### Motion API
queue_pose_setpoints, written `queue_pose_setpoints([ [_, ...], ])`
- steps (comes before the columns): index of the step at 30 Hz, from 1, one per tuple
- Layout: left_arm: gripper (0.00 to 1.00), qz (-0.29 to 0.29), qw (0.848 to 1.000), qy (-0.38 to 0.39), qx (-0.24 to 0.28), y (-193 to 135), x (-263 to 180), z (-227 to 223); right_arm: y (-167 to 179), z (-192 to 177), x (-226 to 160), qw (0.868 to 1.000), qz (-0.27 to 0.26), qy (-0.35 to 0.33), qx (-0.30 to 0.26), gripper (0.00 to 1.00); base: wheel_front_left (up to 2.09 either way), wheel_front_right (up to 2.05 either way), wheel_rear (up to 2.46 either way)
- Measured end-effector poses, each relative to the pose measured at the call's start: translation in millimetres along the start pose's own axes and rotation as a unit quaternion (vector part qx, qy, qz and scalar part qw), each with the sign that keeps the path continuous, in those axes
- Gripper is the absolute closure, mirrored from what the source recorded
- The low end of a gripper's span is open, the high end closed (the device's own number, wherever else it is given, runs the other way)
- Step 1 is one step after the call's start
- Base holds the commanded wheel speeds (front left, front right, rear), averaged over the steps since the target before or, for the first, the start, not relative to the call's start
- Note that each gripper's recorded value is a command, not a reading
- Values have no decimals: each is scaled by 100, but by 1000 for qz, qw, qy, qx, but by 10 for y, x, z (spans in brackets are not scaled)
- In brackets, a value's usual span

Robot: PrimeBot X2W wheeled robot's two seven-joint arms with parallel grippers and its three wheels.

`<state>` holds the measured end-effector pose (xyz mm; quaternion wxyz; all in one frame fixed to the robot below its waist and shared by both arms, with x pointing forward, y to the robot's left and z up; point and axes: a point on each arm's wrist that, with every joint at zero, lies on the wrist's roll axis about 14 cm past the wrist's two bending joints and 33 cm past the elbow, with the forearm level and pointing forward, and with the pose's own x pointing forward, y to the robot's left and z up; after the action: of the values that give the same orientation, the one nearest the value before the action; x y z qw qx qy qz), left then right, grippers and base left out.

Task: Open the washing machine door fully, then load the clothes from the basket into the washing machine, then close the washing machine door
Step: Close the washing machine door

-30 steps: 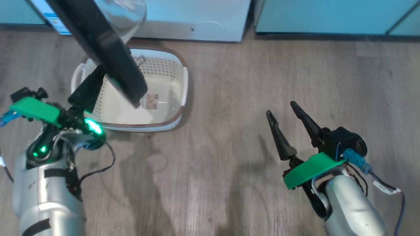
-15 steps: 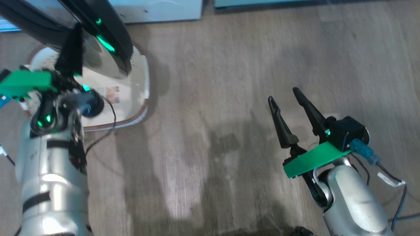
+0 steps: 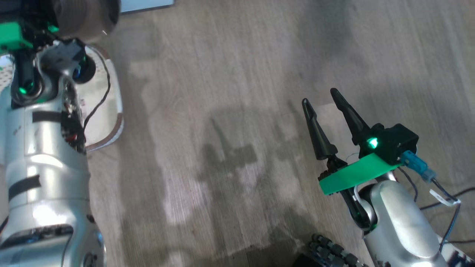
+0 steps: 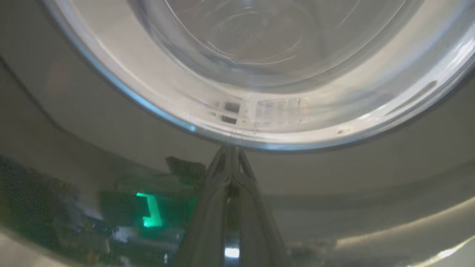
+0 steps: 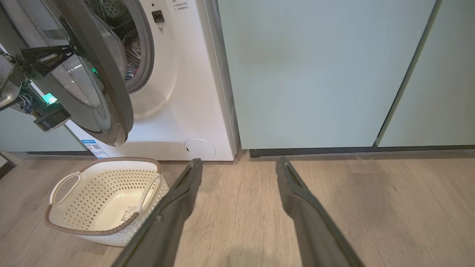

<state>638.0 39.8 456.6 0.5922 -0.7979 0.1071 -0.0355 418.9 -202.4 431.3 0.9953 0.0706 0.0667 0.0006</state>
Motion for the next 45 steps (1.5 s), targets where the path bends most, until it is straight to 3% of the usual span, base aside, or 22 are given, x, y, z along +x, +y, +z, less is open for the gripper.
queue_pose_setpoints([
  [8, 100, 0, 1000, 21, 2, -50, 223, -368, -107, 11, -63, 1000, -17, 1, 2, 0, 0, 0, 0],
  [20, 100, -6, 999, 26, 19, -174, 189, -449, -105, 149, -48, 1000, -16, -18, 1, 0, 0, 0, 0],
  [25, 100, 16, 997, 52, 51, -16, -103, -457, -42, 258, -45, 999, -7, -34, 1, 0, 0, 0, 0],
  [30, 100, 23, 986, 86, 141, 53, -538, -488, 45, 364, -88, 999, 4, -50, -2, 0, 0, 0, 0],
  [34, 100, 18, 960, 144, 240, 80, -992, -638, 162, 352, -184, 999, 19, -49, 0, 0, 0, 0, 0],
  [37, 100, 21, 941, 187, 280, 141, -1394, -725, 286, 379, -215, 998, 35, -54, 5, 0, 0, 0, 0],
  [40, 100, 34, 911, 214, 352, 277, -1818, -653, 448, 424, -232, 996, 58, -61, 6, 0, 0, 0, 0],
  [42, 100, 41, 876, 223, 425, 372, -2086, -530, 539, 425, -253, 996, 70, -62, 7, 0, 0, 0, 0],
  [43, 100, 43, 833, 207, 511, 446, -2297, -284, 630, 422, -278, 995, 83, -62, 9, 0, 0, 0, 0],
  [45, 100, 42, 790, 168, 589, 447, -2440, 48, 731, 440, -300, 993, 97, -65, 10, 0, 0, 0, 0],
])
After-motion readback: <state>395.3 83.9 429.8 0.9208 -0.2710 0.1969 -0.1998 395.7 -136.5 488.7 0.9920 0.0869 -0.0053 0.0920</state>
